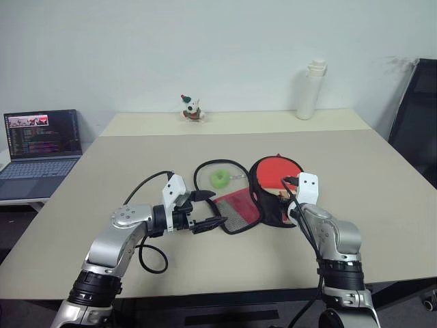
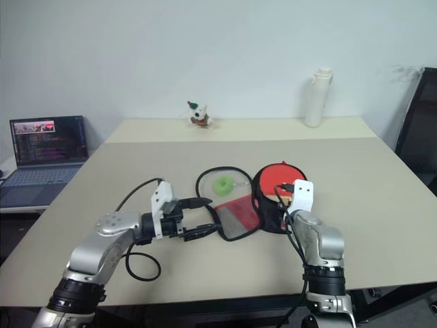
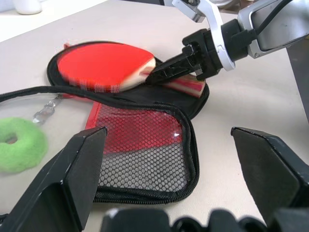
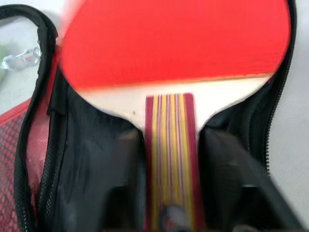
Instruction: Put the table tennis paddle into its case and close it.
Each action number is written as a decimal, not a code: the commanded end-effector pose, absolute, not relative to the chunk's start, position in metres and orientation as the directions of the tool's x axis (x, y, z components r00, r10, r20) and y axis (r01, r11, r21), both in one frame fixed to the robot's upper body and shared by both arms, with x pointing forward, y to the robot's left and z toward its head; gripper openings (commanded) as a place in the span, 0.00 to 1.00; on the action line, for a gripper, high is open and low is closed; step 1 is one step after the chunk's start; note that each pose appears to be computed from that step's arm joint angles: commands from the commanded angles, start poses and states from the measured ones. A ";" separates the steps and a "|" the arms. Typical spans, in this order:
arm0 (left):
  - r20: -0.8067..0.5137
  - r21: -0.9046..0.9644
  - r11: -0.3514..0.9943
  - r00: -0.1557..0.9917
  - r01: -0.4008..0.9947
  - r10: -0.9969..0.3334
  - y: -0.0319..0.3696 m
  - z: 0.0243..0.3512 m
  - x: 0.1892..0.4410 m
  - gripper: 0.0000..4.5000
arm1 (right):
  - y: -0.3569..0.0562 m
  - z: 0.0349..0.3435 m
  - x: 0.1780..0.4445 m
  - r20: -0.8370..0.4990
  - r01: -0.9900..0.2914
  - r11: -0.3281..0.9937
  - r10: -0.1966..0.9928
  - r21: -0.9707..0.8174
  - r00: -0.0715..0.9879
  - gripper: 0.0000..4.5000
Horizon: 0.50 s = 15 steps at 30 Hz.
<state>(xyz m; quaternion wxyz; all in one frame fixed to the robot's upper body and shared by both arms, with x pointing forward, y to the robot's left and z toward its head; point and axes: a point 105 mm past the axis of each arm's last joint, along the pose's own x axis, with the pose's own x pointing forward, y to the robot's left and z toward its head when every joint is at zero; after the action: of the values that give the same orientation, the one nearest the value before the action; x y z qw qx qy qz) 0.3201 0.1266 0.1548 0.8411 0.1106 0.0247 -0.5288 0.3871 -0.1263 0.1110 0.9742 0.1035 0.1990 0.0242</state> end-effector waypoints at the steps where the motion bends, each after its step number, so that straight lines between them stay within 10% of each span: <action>1: -0.133 0.208 0.421 0.452 0.883 -0.882 0.129 0.167 0.319 1.00 | -0.123 0.137 0.391 -0.291 -0.026 0.983 0.079 0.182 0.954 0.84; 3: -0.134 0.207 0.429 0.460 0.879 -0.878 0.131 0.166 0.319 1.00 | -0.116 0.146 0.388 -0.255 -0.076 0.983 0.118 0.169 0.960 1.00; 15: -0.185 0.206 0.575 0.609 0.792 -0.771 0.172 0.155 0.333 1.00 | -0.132 0.200 0.335 -0.178 -0.490 0.870 0.476 -0.048 0.861 1.00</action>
<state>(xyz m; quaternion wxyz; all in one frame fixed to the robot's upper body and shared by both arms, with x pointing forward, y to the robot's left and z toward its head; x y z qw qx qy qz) 0.3293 0.1640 0.1457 0.8796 0.1209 0.0529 -0.4570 0.3418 -0.1338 0.1863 0.9663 -0.0438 0.1047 0.2308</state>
